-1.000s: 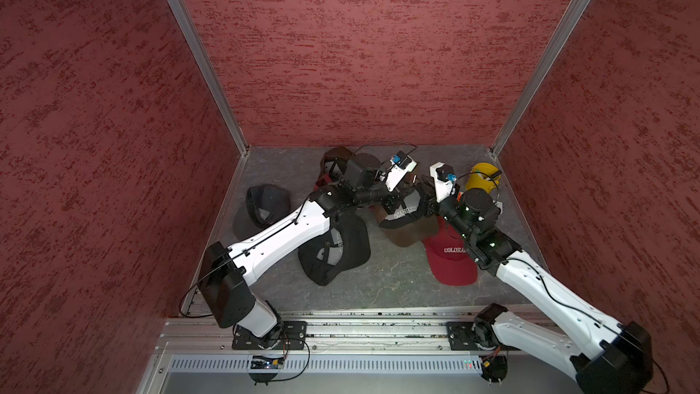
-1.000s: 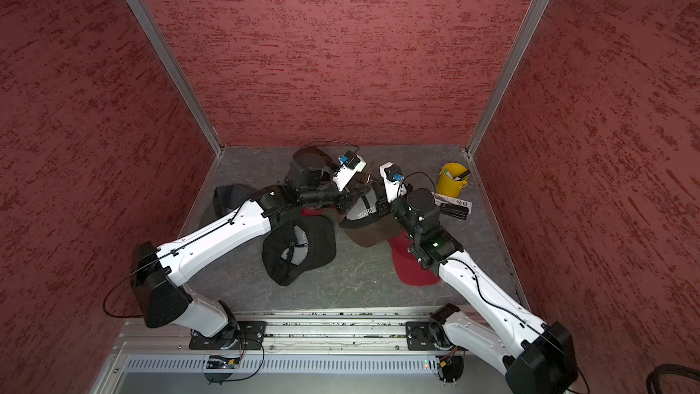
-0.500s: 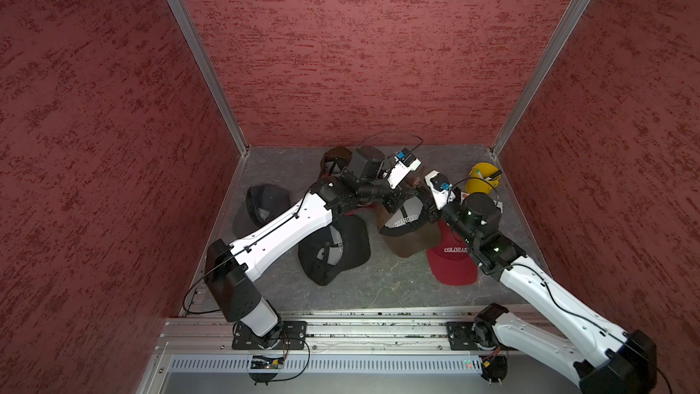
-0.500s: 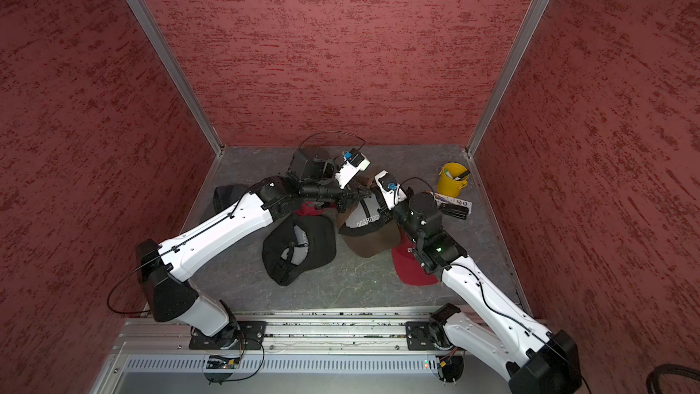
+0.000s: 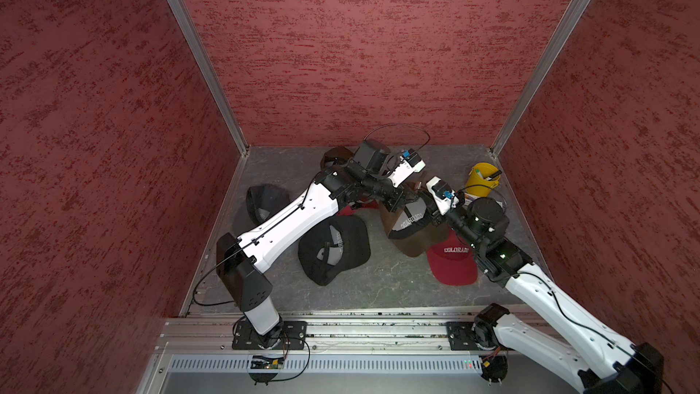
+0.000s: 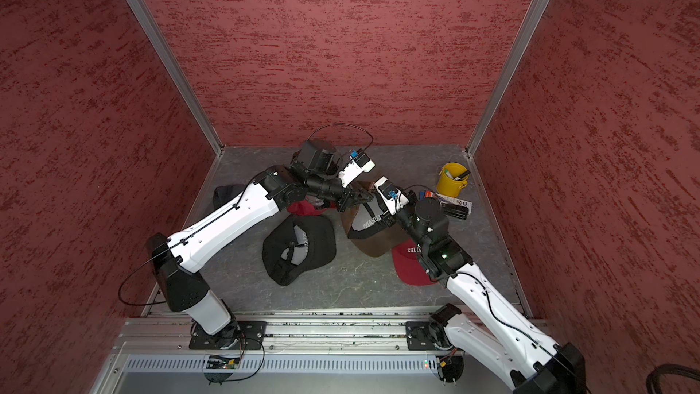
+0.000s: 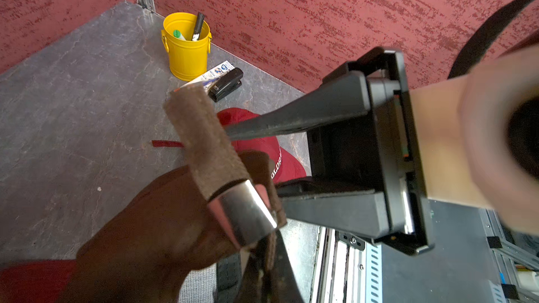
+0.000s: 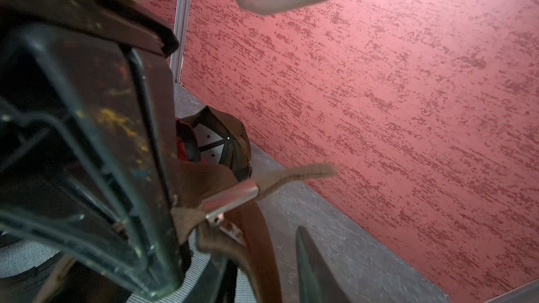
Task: Open the adjustable buckle of the baseball cap
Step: Pull the adjustable strap on the baseball cap.
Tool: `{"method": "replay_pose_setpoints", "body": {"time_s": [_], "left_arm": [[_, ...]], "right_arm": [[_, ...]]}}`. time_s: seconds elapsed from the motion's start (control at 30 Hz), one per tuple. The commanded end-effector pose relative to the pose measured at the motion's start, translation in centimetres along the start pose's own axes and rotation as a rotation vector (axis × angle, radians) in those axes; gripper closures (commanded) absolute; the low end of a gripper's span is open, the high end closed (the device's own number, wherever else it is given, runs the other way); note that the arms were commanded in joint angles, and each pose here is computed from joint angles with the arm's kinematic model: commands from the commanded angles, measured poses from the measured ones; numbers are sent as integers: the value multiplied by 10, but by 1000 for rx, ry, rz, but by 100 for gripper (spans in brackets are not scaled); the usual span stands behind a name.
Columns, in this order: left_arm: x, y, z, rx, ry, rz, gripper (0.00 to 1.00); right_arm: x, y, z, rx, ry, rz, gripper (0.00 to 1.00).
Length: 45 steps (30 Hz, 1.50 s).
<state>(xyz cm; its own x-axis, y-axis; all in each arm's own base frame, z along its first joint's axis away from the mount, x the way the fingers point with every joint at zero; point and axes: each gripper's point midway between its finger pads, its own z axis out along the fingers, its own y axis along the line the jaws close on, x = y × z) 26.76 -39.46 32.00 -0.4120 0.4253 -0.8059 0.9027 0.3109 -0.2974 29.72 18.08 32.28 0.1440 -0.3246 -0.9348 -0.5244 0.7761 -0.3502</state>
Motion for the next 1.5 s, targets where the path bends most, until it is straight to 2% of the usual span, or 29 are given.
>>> {"method": "replay_pose_setpoints", "body": {"time_s": [0.0, 0.13, 0.3, 0.67, 1.0, 1.27, 1.37, 1.43, 1.47], "left_arm": [[-4, -5, -3, 32, 7, 18, 100], [-7, -5, 0, 40, 6, 21, 100], [-9, -6, 2, 53, 14, 27, 100], [-2, -9, 6, 40, 41, 48, 100], [7, -7, 4, -1, 43, 64, 100], [-5, 8, -14, -145, -148, 126, 100], [-12, 23, -19, -220, -208, 104, 85], [-22, 30, -22, -259, -262, 82, 60], [-26, 33, -24, -277, -283, 72, 52]], "right_arm": [[-8, 4, -4, -28, -35, -20, 66], [-8, 9, -4, -57, -41, -17, 70], [-6, 12, -3, -71, -39, 1, 83], [-21, -18, -3, 81, -86, 191, 100], [-13, -41, -1, 215, -66, 295, 100], [-14, -60, 1, 307, -48, 387, 100], [-18, -63, 3, 315, -53, 438, 100], [-22, -66, 6, 321, -58, 472, 100], [-26, -68, 6, 327, -64, 488, 100]]}}
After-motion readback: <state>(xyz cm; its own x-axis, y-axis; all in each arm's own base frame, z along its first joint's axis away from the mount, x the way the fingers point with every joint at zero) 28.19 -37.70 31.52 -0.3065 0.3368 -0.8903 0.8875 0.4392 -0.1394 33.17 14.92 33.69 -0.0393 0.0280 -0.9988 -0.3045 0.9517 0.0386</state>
